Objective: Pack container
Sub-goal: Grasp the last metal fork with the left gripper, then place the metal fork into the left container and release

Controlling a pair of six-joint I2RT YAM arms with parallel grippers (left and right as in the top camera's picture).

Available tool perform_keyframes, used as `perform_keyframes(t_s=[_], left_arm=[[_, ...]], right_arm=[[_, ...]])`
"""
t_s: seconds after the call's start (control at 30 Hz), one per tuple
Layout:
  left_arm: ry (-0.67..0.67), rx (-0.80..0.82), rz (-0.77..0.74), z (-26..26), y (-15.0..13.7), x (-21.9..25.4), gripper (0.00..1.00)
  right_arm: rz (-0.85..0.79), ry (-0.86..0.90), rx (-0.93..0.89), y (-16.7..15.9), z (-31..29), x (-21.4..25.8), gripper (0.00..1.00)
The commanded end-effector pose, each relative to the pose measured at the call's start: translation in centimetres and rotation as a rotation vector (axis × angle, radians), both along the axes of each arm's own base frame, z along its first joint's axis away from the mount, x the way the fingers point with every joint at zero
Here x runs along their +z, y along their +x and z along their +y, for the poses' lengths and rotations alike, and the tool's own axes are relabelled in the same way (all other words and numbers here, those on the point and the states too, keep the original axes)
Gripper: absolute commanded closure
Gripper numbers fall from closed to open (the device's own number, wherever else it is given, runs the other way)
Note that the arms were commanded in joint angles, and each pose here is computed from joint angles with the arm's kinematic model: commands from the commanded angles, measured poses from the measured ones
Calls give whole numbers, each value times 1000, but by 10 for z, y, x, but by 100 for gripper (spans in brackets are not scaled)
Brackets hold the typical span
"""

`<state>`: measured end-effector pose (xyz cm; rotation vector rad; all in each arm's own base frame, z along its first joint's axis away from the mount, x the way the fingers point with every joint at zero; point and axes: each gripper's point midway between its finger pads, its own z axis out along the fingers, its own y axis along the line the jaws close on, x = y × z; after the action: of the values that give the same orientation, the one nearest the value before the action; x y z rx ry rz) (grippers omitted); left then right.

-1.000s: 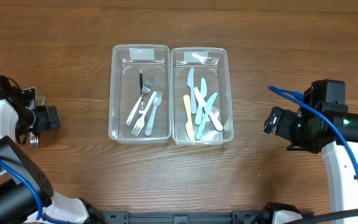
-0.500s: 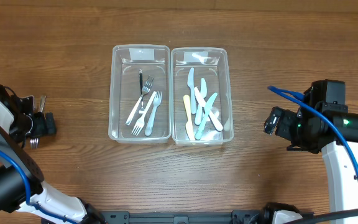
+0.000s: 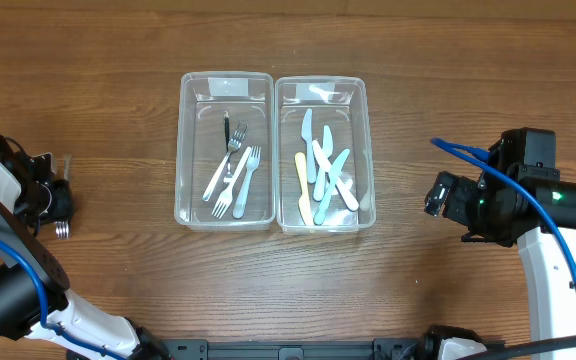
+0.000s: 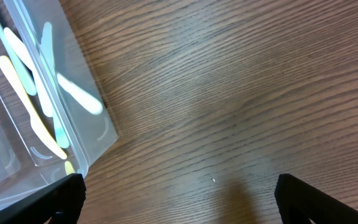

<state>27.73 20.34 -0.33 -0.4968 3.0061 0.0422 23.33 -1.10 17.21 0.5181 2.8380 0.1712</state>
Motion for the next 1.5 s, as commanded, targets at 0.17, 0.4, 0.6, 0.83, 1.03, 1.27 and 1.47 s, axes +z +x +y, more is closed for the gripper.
perform_keyframes(t_s=[0.17,0.4,0.6,0.83,1.03,1.27,1.47], left_arm=[[-91,3,32,-17,-7,-19,80],[-143,25,-93,-16,27,14,96],[-78,3,-331,-32,75,142,96],[24,-186,-498,-168,88,243,96],[-18,-342,-447,-290,99,215,96],[-33,-413,-172,-331,117,91,96],[-42,-416,-87,-334,116,51,43]], right_arm=[[-13,2,14,1,2,2,0],[-16,1,14,2,2,2,0],[-48,-9,11,9,0,5,0],[-66,-11,11,13,-1,6,0],[-65,-11,11,13,-1,6,0],[-61,-11,11,12,-1,6,0],[-63,-11,11,13,-1,6,0]])
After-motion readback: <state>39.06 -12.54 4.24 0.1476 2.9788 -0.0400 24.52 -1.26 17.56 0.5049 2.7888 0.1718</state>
